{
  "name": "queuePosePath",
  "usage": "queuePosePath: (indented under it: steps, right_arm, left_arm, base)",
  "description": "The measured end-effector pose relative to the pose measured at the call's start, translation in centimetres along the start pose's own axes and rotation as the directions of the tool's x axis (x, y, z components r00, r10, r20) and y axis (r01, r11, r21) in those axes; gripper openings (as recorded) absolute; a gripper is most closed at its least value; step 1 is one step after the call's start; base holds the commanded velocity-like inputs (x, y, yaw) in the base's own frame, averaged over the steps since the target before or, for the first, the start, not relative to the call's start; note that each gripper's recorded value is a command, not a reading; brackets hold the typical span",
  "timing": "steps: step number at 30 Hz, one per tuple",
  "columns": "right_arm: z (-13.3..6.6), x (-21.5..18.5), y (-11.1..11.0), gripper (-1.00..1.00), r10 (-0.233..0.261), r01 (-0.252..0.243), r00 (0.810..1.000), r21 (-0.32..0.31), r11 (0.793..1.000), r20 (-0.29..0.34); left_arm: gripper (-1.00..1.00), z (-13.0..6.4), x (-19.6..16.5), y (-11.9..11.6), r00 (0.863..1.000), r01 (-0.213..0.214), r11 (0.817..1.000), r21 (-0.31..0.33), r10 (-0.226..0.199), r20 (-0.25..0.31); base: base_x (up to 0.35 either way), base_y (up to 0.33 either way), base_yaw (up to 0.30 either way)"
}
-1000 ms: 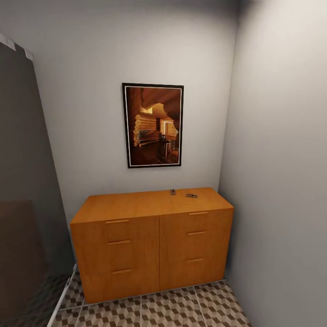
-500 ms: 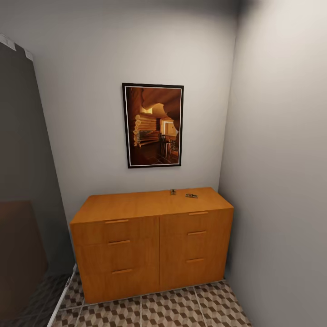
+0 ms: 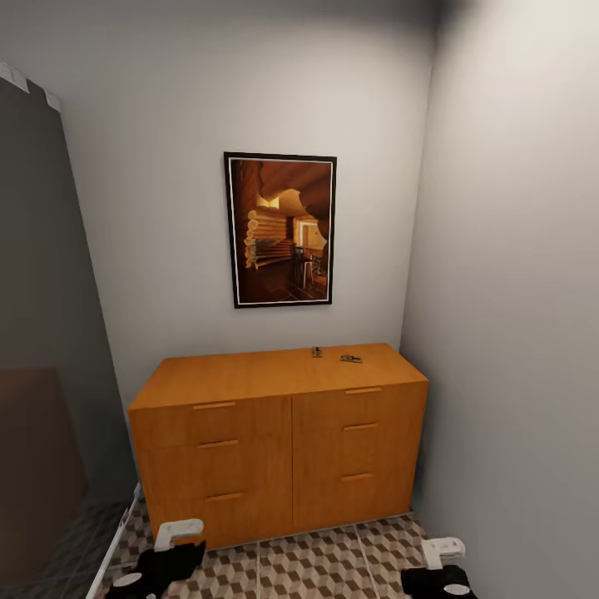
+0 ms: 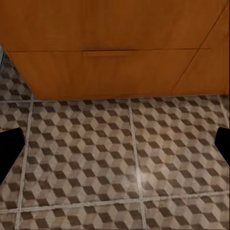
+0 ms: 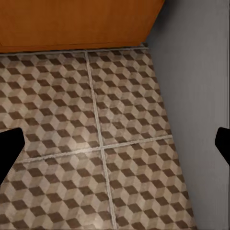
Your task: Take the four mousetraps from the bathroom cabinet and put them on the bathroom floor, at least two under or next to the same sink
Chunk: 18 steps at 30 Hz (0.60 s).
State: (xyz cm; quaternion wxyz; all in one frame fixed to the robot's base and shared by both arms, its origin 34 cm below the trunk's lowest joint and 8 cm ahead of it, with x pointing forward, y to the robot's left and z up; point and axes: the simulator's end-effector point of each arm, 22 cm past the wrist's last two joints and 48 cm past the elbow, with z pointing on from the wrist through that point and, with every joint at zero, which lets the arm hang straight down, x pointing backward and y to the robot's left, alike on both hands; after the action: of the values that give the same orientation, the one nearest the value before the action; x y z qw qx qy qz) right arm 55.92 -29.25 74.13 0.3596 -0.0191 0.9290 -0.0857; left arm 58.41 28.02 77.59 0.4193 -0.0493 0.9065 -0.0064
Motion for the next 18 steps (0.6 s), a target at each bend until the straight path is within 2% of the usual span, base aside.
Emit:
queuePosePath:
  steps: [11, 18]
  right_arm:
    - [-3.5, -7.8, -1.9, 1.00, 0.022, -0.024, 0.998, 0.033, 0.999, 0.063]
    - [-6.0, -11.2, -3.0, 1.00, 0.035, -0.039, 0.995, 0.049, 0.998, 0.093]
  left_arm:
    - [1.00, -3.9, -8.2, -5.3, 0.996, -0.053, 0.992, 0.117, 0.044, 0.081]
    - [1.00, -6.2, -10.7, -7.6, 0.993, -0.083, 0.982, 0.168, 0.067, 0.101]
  base:
    - [0.000, 0.000, 0.000]
    - [0.000, 0.000, 0.000]
